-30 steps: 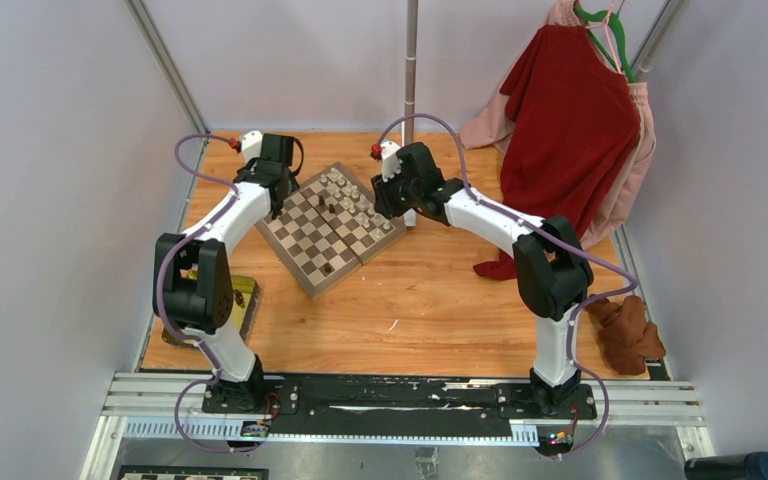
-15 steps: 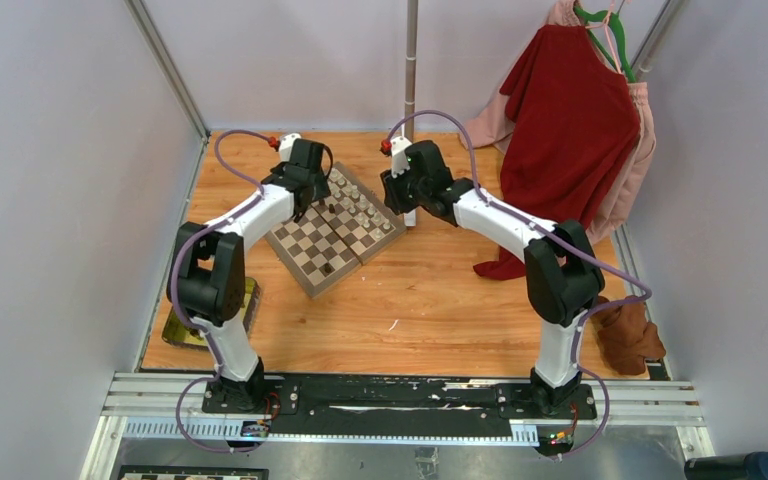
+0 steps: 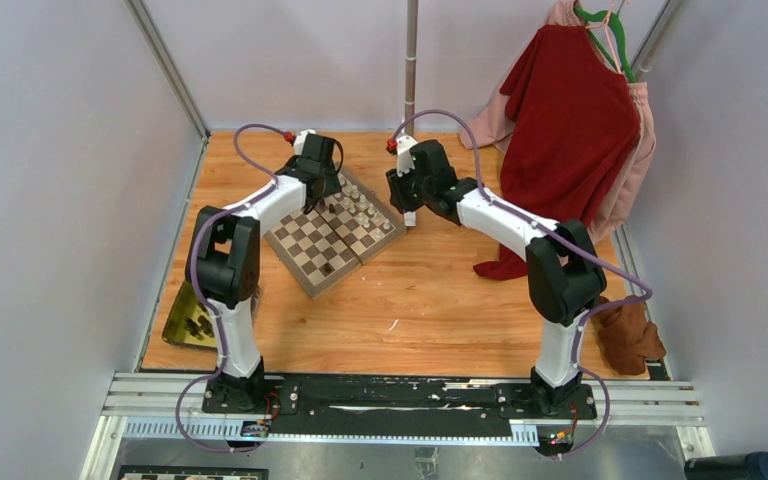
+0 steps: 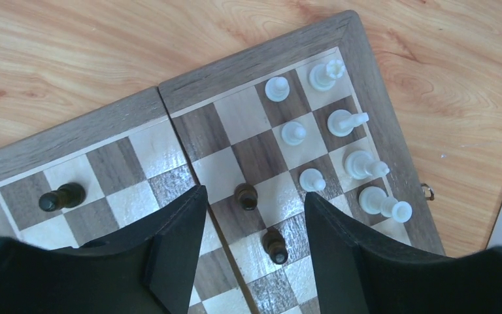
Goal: Set up the chess pieces on the board
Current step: Pick up the chess piece from the chessboard.
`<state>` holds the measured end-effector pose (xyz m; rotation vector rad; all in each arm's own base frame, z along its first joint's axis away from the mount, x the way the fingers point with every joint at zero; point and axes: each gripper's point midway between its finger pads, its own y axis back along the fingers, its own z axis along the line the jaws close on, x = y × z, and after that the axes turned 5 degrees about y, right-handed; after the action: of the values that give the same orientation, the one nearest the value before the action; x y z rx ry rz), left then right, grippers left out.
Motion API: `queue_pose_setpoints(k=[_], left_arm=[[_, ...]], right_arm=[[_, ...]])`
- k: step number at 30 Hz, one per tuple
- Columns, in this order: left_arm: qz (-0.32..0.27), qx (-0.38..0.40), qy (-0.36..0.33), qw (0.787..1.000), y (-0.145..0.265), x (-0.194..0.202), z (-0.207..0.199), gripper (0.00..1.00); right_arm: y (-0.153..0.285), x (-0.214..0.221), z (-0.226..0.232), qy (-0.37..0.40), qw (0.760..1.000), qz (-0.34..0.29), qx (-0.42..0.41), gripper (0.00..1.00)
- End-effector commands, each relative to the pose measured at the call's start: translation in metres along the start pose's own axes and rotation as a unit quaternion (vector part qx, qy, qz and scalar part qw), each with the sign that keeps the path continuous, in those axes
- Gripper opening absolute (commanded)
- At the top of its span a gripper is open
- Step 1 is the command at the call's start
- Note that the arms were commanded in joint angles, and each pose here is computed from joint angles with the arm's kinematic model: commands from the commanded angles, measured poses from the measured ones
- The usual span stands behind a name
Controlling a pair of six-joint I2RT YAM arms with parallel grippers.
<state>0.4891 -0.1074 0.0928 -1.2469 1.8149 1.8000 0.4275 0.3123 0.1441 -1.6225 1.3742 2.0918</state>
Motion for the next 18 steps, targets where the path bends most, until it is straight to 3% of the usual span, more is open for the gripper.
queue_pose_setpoints(k=[1,18], left_arm=[[-0.001,0.008,-0.007,1.0,-0.006,-0.002,-0.012,0.61],[0.009,-0.014,-0.017,1.0,-0.021,0.007,-0.007,0.5]], right_arm=[[0.009,-0.002,-0.013,-0.003,1.0,-0.003,0.016,0.35],[0.003,0.005,-0.017,-0.009,1.0,0.005,0.016,0.35]])
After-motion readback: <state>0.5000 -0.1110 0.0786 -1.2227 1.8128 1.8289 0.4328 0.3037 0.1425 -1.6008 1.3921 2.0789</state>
